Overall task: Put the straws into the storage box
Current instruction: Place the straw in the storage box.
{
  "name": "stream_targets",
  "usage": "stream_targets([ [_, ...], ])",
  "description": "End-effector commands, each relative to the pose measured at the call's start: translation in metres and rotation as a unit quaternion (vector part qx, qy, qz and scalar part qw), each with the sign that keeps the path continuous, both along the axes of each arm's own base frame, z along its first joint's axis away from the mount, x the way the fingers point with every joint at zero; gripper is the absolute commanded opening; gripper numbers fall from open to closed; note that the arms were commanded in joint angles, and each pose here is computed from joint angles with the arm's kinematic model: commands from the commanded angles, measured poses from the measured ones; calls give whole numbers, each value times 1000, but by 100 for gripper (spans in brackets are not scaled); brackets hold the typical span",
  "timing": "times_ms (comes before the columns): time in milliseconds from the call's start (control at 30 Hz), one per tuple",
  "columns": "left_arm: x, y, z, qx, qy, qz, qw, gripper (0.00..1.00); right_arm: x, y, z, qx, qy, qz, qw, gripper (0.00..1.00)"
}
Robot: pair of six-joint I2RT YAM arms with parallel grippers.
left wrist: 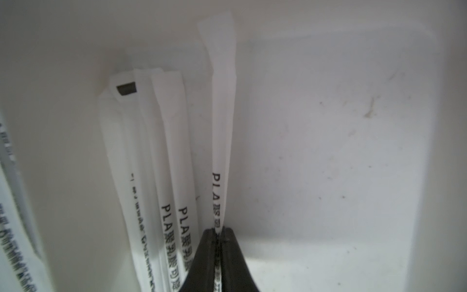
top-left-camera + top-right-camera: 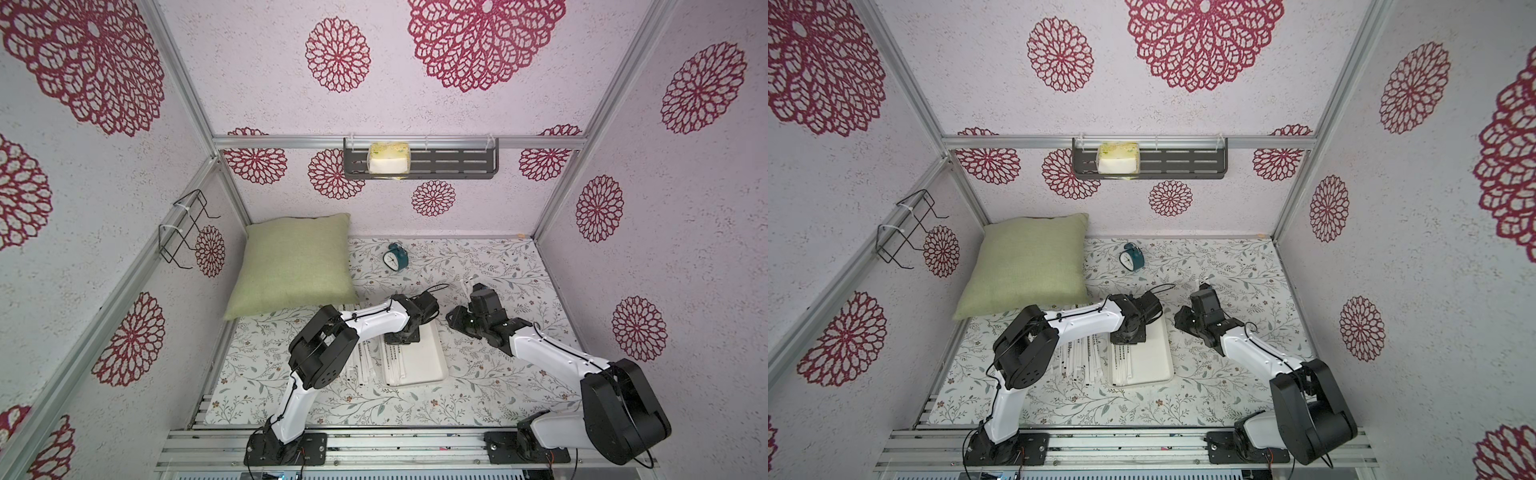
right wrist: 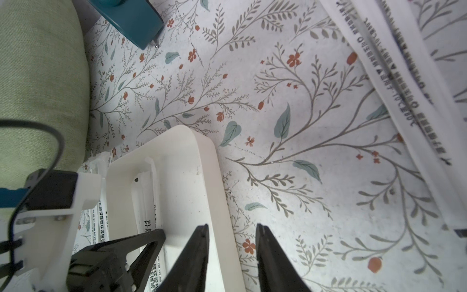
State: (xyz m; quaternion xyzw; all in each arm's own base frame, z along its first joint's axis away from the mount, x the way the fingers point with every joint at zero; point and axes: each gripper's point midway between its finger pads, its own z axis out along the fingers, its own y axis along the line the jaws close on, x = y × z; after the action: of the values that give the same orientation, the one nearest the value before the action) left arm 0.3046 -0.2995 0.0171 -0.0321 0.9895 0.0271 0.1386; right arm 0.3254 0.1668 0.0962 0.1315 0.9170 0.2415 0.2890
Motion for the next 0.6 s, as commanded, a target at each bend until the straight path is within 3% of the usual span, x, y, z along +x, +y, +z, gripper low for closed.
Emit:
stream_targets([
  [0,-3,-1,-2,7,5,-3,1000,14,2,2,2,11,-2,-3,1000,37],
  [400,3,-4,13,-10,-7,-1,1000,24,3,7,1,17,2,8,1000,37],
  [567,11,-3,49,-12,-36,-5,999,33,5,0,7,-1,-6,9,1000,36],
])
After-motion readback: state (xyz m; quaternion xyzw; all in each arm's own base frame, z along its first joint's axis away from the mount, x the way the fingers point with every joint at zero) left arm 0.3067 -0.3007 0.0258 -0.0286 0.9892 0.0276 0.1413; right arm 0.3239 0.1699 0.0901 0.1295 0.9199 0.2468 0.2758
